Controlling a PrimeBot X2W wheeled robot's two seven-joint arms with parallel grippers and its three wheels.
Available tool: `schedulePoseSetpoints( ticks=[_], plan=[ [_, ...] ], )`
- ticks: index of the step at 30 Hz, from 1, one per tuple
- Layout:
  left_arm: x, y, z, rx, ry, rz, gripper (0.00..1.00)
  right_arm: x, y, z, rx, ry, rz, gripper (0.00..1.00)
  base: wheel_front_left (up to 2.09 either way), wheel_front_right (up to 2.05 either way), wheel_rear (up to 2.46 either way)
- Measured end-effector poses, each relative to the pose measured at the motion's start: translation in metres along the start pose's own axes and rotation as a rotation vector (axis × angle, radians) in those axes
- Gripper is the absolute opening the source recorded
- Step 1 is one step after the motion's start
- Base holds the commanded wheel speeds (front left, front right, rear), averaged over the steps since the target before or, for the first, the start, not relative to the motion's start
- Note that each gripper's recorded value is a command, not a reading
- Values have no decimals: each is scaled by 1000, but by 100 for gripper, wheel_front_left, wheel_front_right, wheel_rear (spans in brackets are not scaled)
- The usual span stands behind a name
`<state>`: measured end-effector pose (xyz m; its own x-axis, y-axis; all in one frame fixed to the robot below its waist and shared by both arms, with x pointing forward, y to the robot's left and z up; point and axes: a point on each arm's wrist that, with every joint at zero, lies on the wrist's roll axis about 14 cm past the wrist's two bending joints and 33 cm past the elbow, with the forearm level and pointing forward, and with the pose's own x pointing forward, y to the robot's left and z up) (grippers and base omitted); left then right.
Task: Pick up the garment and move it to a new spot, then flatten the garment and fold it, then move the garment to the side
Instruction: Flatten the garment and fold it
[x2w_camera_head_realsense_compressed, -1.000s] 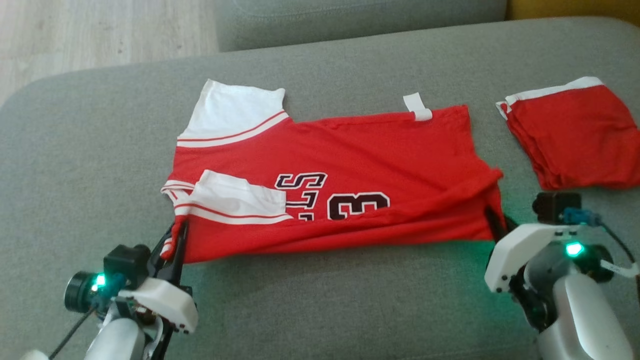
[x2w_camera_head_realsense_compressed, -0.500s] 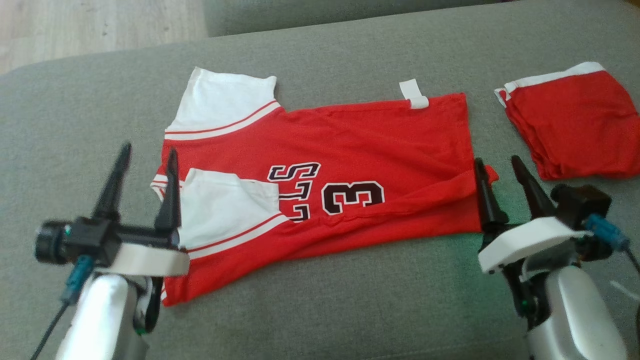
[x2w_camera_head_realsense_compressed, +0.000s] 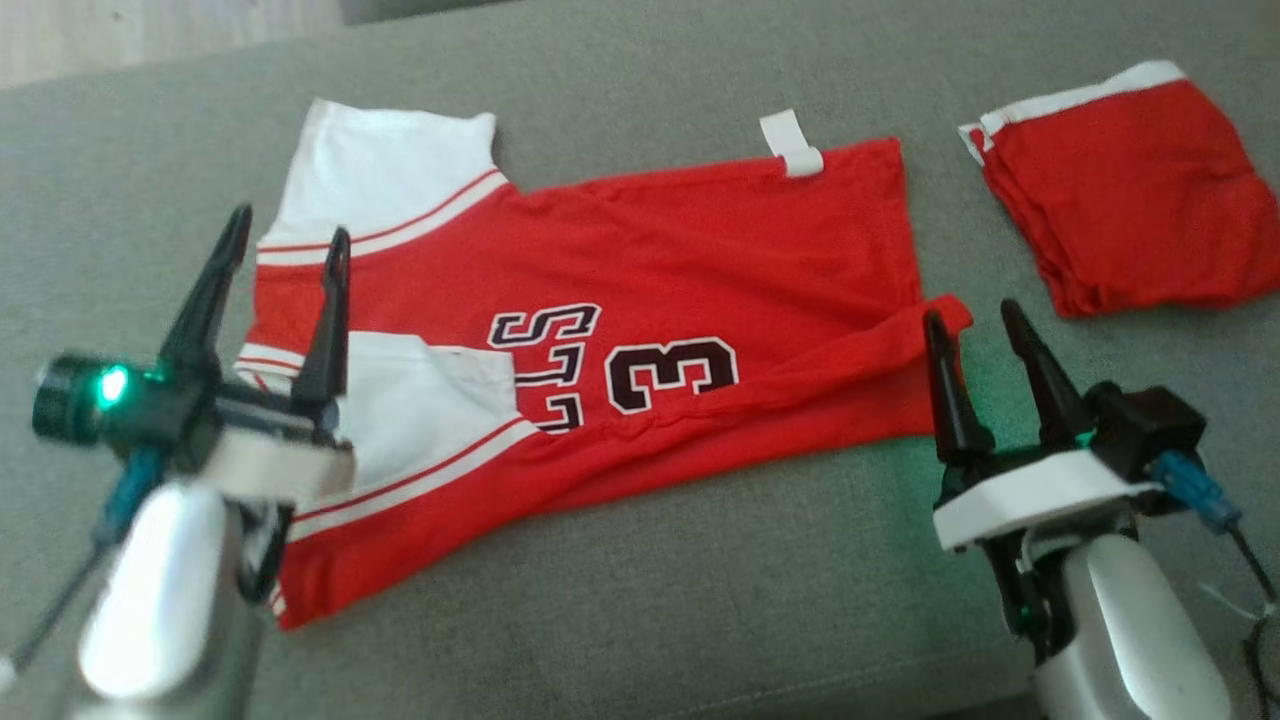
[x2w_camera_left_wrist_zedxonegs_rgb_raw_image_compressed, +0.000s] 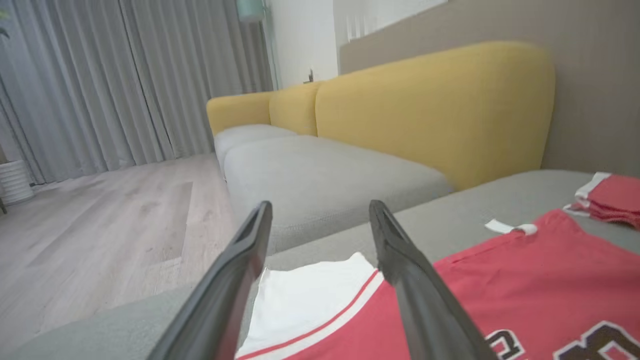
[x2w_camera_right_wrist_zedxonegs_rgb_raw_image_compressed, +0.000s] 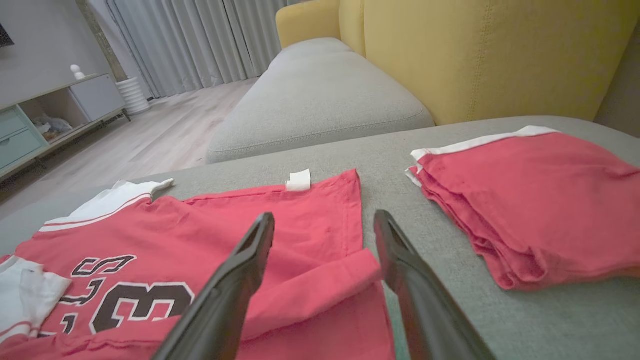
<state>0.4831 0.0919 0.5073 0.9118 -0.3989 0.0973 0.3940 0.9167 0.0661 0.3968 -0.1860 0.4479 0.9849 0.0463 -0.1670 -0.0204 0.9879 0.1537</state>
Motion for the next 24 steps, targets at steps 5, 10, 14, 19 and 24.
schedulePoseSetpoints(
  ticks=[5,10,14,19,24],
  plan=[
    [53,8,-29,106,175,-97,100,13,-11,4,-4,-27,-24,100,0,0,0],
    [85,6,-78,168,426,-213,100,25,-19,-3,1,-20,-43,100,0,0,0],
    [96,21,-119,161,587,-221,100,36,-23,-7,10,-21,-46,100,0,0,0],
    [110,42,-147,154,676,-181,100,42,-28,-15,15,-9,-57,100,0,0,0],
    [120,53,-166,132,728,-144,100,43,-33,-22,6,7,-67,100,0,0,0]
  ],
)
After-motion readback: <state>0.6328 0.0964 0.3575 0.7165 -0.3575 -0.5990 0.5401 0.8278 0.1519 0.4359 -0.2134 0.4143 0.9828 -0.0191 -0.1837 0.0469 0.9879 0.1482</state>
